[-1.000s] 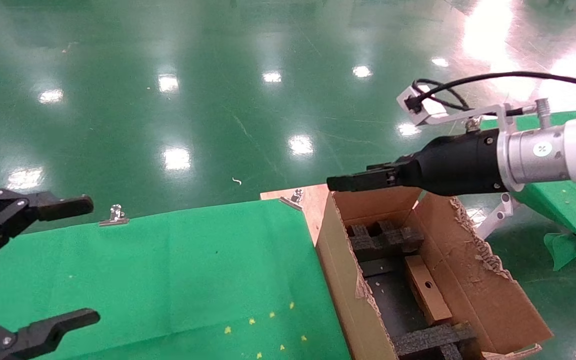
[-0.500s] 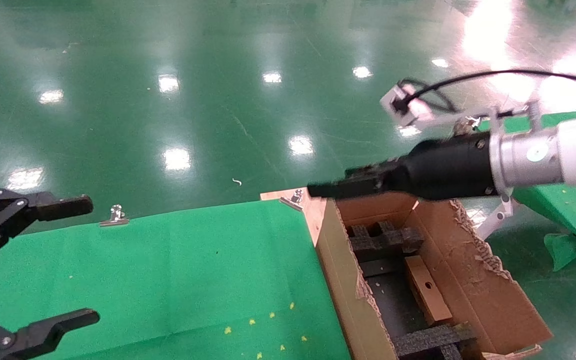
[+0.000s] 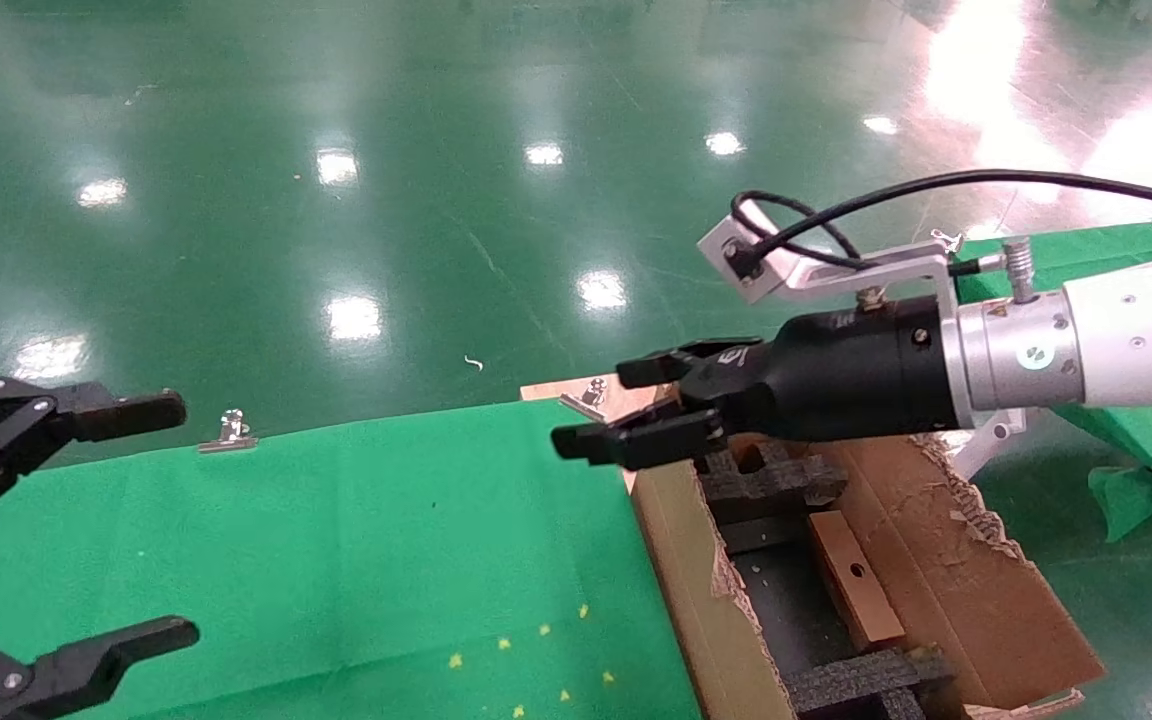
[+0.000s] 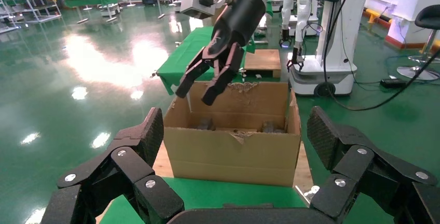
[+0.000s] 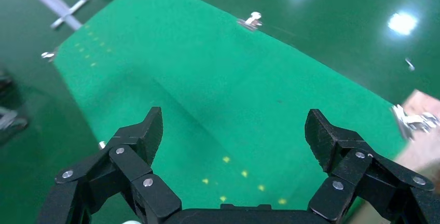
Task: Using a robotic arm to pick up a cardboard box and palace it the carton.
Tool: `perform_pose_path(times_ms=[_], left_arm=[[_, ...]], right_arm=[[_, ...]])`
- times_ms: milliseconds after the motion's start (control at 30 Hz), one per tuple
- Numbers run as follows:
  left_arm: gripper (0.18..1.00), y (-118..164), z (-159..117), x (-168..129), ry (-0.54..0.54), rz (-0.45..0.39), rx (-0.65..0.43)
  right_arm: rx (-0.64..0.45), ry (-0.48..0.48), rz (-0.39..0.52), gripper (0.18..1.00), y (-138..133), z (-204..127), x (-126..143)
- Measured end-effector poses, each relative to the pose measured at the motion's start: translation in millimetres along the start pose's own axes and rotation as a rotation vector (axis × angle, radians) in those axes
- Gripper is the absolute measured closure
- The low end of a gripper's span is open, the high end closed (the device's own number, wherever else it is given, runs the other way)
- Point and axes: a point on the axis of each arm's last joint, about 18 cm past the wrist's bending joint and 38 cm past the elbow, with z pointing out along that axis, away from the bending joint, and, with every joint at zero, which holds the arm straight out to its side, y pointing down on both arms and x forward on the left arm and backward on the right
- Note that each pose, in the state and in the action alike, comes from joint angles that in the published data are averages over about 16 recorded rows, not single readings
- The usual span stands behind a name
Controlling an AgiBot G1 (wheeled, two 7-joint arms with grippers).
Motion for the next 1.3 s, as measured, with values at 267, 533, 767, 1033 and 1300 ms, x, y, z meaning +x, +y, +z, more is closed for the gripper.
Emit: perform_pose_path(times_ms=[267,533,767,1033,1300], left_arm=[[0.184,0,0,0,0.0,0.0,0.0],[0.184,0,0,0,0.0,0.0,0.0],[0.184,0,0,0,0.0,0.0,0.0],[0.184,0,0,0,0.0,0.0,0.0],[0.184,0,0,0,0.0,0.0,0.0]], right_arm=[[0.055,-0.116,-0.103,0.178,2,5,-18],[0.133,-0.219,-0.207,0.178,4,6,-34],[0.219,-0.295,-0.3,0.178,7,2,-46],[0.336,-0.363,-0.408,0.178,12,-5,-59],[0.445,-0.399,-0.495,0.178,18,-14,-68]])
